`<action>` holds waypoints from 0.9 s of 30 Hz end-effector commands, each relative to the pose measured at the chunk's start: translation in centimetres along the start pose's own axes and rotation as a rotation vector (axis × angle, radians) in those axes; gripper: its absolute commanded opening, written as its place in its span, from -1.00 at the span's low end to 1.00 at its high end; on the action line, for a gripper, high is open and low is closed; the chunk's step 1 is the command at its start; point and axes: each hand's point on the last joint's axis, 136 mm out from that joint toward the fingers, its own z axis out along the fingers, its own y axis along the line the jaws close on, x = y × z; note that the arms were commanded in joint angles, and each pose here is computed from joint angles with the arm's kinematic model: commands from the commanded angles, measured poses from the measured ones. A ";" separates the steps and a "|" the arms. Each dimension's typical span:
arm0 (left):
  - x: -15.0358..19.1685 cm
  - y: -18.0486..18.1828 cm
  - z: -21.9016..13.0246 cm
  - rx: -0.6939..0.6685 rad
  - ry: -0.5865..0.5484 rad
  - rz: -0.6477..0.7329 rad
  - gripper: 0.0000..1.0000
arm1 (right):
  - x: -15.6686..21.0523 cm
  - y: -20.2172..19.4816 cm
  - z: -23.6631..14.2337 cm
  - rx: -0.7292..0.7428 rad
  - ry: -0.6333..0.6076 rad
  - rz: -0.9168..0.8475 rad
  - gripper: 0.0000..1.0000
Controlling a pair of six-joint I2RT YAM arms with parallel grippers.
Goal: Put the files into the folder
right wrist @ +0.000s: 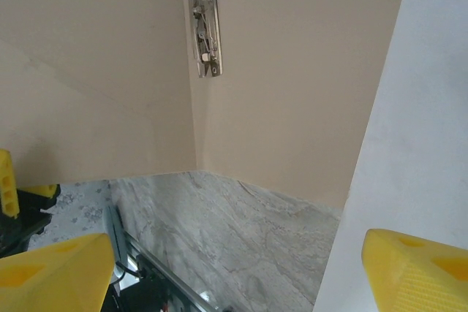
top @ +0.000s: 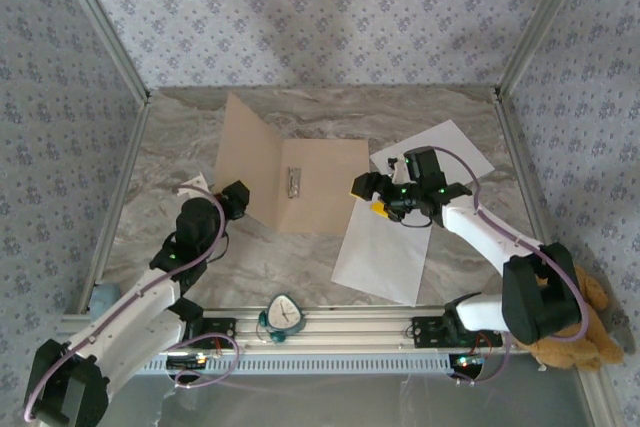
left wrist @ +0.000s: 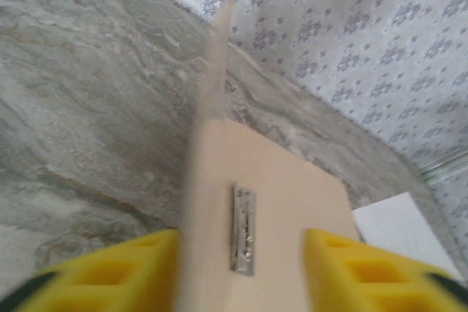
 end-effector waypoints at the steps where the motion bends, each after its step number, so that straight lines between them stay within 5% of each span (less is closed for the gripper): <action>1: -1.7 0.6 -1.2 -0.060 -0.041 0.024 0.64 | 0.0 -0.7 0.2 0.014 -0.001 -0.005 0.80; 3: -2.3 1.1 -1.9 -0.092 -0.059 0.051 0.89 | 0.1 -0.9 0.3 0.017 0.002 -0.005 0.80; 6: -3.1 1.9 -2.6 -0.122 -0.073 0.077 0.99 | 0.1 -1.1 0.5 0.022 0.005 -0.002 0.80; 27: -1.7 6.7 -1.7 -0.249 0.076 0.152 0.98 | 0.3 -2.0 1.1 0.053 0.029 0.001 0.80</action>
